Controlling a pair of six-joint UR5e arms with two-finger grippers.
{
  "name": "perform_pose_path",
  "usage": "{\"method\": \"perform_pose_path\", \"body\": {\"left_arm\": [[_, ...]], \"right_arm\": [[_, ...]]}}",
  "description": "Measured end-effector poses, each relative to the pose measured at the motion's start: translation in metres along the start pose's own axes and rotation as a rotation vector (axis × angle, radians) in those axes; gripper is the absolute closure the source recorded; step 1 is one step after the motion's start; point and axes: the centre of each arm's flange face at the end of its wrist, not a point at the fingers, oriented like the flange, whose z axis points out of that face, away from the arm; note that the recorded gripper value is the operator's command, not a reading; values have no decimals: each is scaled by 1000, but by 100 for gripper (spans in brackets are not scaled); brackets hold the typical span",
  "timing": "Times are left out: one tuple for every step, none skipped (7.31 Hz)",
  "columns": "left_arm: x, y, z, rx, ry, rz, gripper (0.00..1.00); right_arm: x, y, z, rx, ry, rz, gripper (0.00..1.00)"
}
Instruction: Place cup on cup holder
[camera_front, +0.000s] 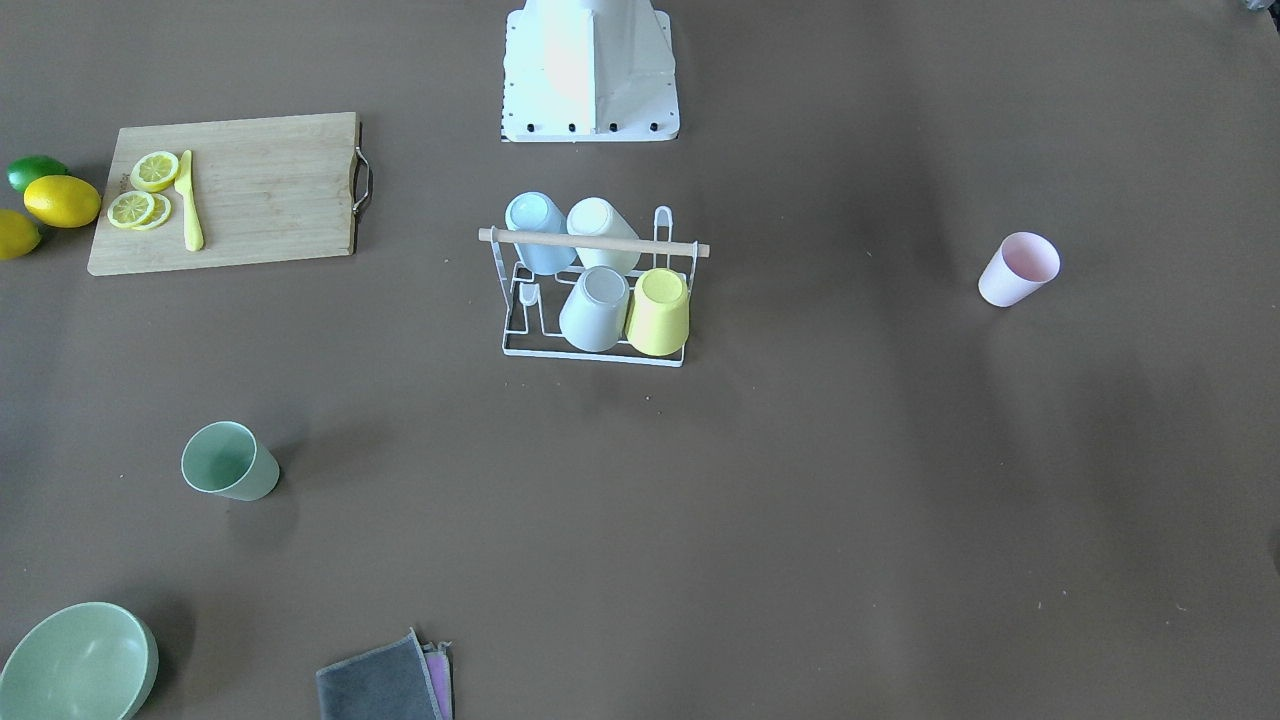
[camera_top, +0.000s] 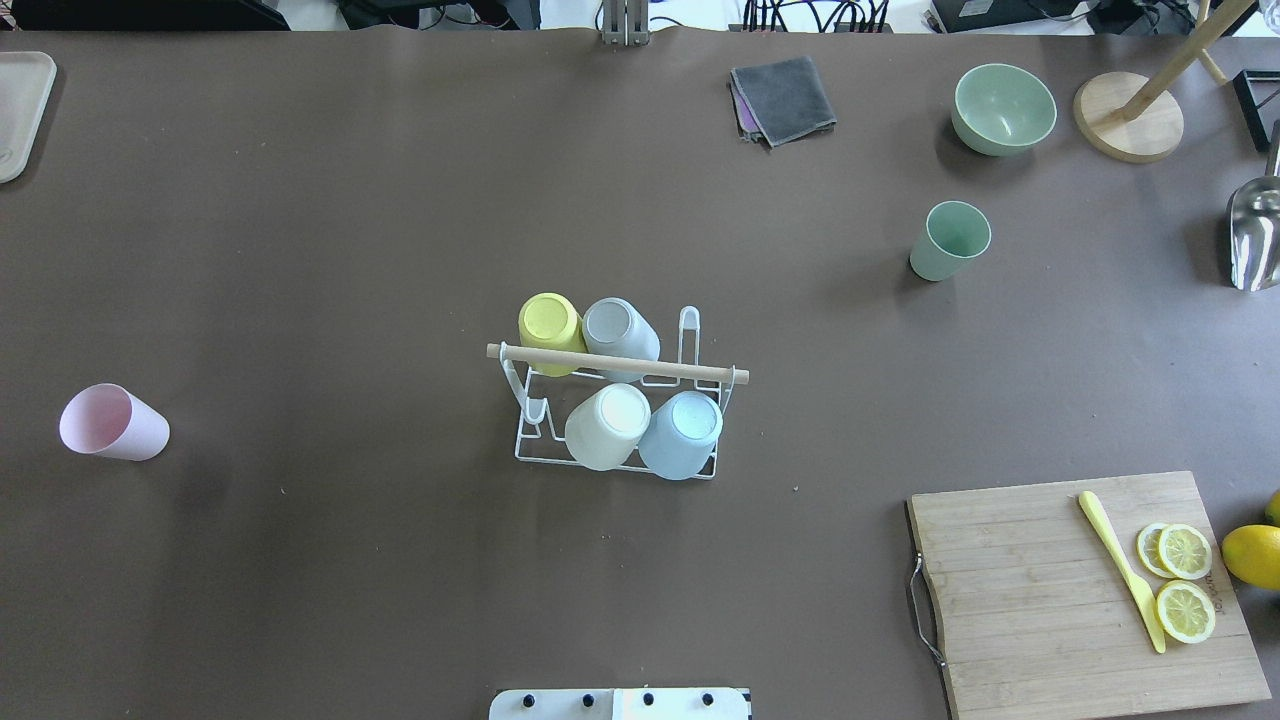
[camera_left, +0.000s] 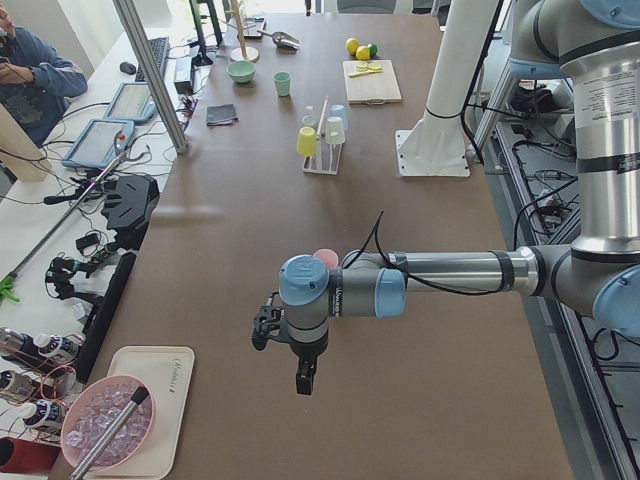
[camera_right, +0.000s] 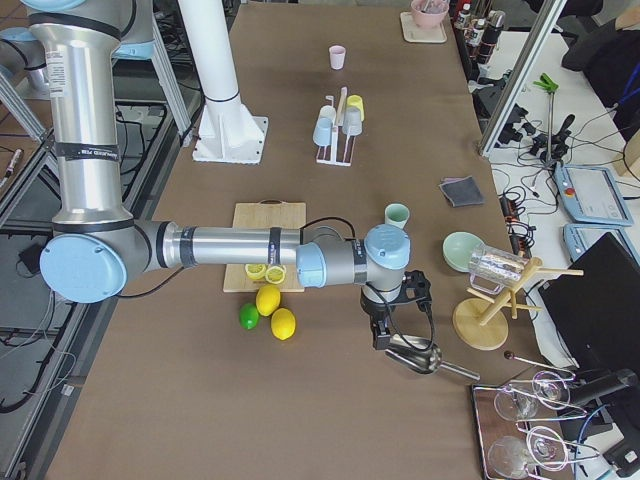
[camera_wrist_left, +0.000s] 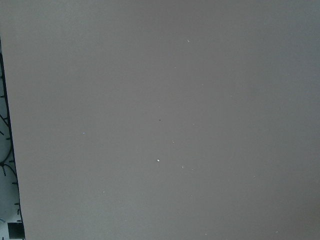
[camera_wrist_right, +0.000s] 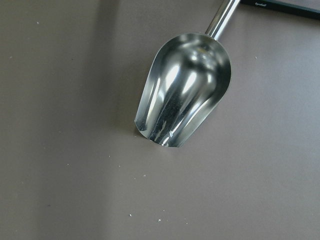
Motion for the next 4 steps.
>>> {"method": "perform_pose_path", "body": {"left_arm": [[0, 0, 0, 0, 0, 0, 1], [-1, 0, 1, -2, 0, -1, 1], [-1, 1, 2, -3, 0, -2, 1], [-1, 1, 2, -4, 1, -3, 1]], "right_arm": [[0, 1, 0, -1, -3, 1, 0], [0, 4, 1, -1, -7, 1, 0], [1, 6, 1, -2, -9, 3, 0], [1, 6, 1, -2, -10, 3, 0]]}}
